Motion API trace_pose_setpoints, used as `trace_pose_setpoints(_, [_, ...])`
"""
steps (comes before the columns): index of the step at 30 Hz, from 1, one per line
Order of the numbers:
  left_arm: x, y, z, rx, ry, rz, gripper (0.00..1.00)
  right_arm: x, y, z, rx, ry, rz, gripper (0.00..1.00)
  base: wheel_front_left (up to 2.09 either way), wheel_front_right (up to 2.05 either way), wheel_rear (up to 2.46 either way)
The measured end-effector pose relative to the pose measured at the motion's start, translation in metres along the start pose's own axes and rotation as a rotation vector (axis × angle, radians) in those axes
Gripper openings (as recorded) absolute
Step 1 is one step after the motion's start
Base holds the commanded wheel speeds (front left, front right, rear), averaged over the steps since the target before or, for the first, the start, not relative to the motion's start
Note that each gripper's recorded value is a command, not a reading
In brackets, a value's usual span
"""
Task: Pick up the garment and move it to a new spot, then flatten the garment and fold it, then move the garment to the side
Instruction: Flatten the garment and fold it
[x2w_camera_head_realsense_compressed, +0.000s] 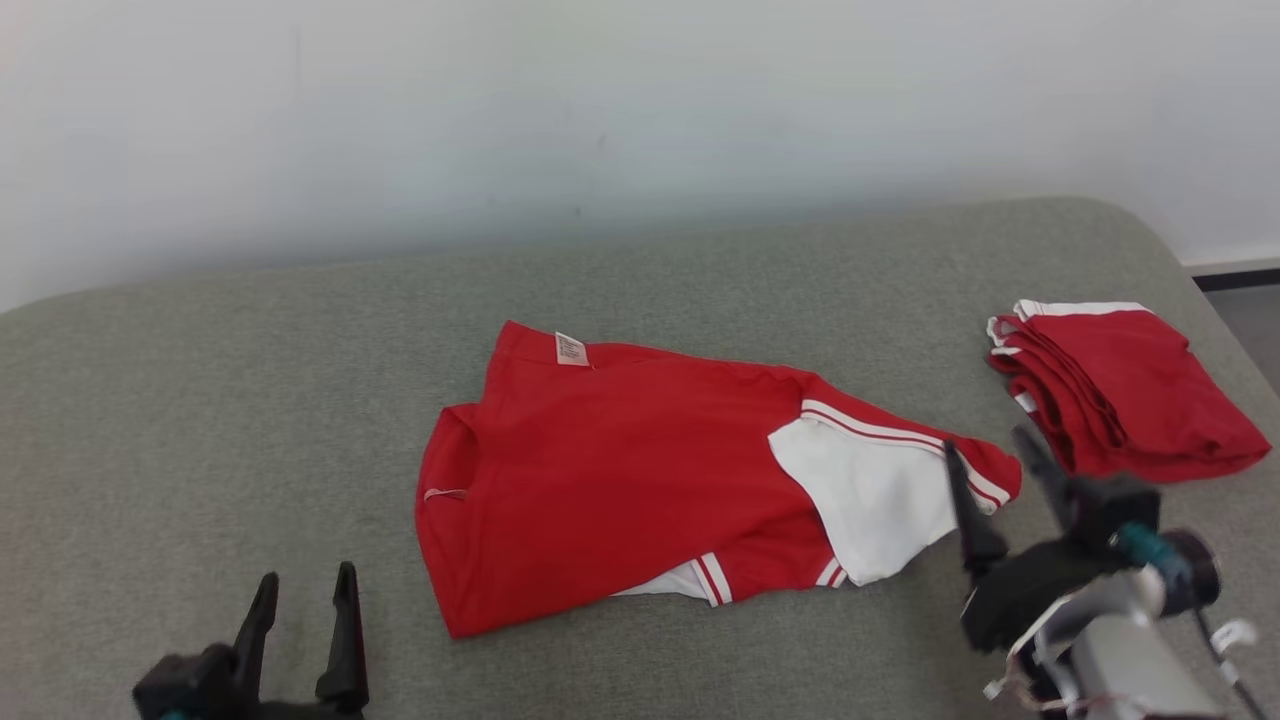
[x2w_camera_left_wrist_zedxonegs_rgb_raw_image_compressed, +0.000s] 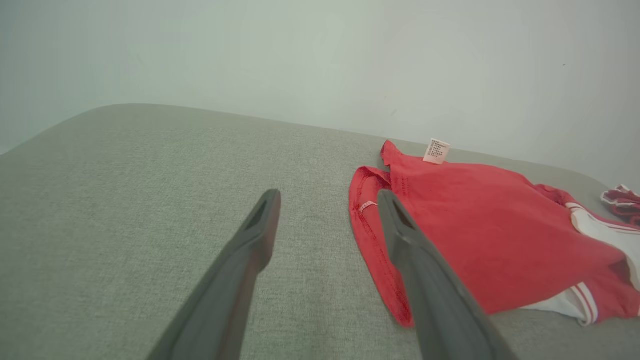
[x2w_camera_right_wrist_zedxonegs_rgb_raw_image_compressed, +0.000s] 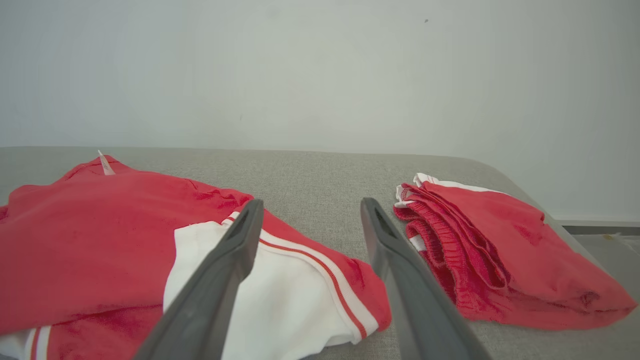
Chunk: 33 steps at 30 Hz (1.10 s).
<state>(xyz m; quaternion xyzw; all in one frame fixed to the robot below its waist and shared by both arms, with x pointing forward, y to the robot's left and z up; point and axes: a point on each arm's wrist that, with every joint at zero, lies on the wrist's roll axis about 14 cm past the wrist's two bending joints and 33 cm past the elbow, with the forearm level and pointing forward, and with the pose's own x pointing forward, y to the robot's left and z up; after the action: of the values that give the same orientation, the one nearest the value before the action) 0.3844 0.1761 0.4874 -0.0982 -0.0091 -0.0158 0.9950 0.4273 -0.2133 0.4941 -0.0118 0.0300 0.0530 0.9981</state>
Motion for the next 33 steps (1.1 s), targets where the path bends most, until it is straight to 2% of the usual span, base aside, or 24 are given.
trace_pose_setpoints(7, [0.052,-0.022,-0.017,0.018,0.142,-0.082,1.00,-0.022,0.029,-0.022,0.023,0.009,-0.003,1.00,0.00,0.00,0.00])
trace_pose_setpoints(17, [0.122,-0.066,-0.042,0.010,0.306,-0.180,1.00,-0.030,0.025,-0.031,0.054,0.038,-0.048,1.00,0.00,0.00,0.00])
trace_pose_setpoints(20, [0.137,-0.079,-0.062,-0.004,0.402,-0.189,1.00,-0.035,0.017,-0.039,0.064,0.061,-0.079,1.00,0.00,0.00,0.00])
trace_pose_setpoints(28, [0.149,-0.086,-0.090,-0.019,0.536,-0.160,1.00,-0.042,0.005,-0.053,0.087,0.101,-0.125,1.00,0.00,0.00,0.00])
trace_pose_setpoints(33, [0.157,-0.092,-0.086,-0.012,0.526,-0.179,1.00,-0.041,0.002,-0.053,0.090,0.097,-0.136,1.00,0.00,0.00,0.00])
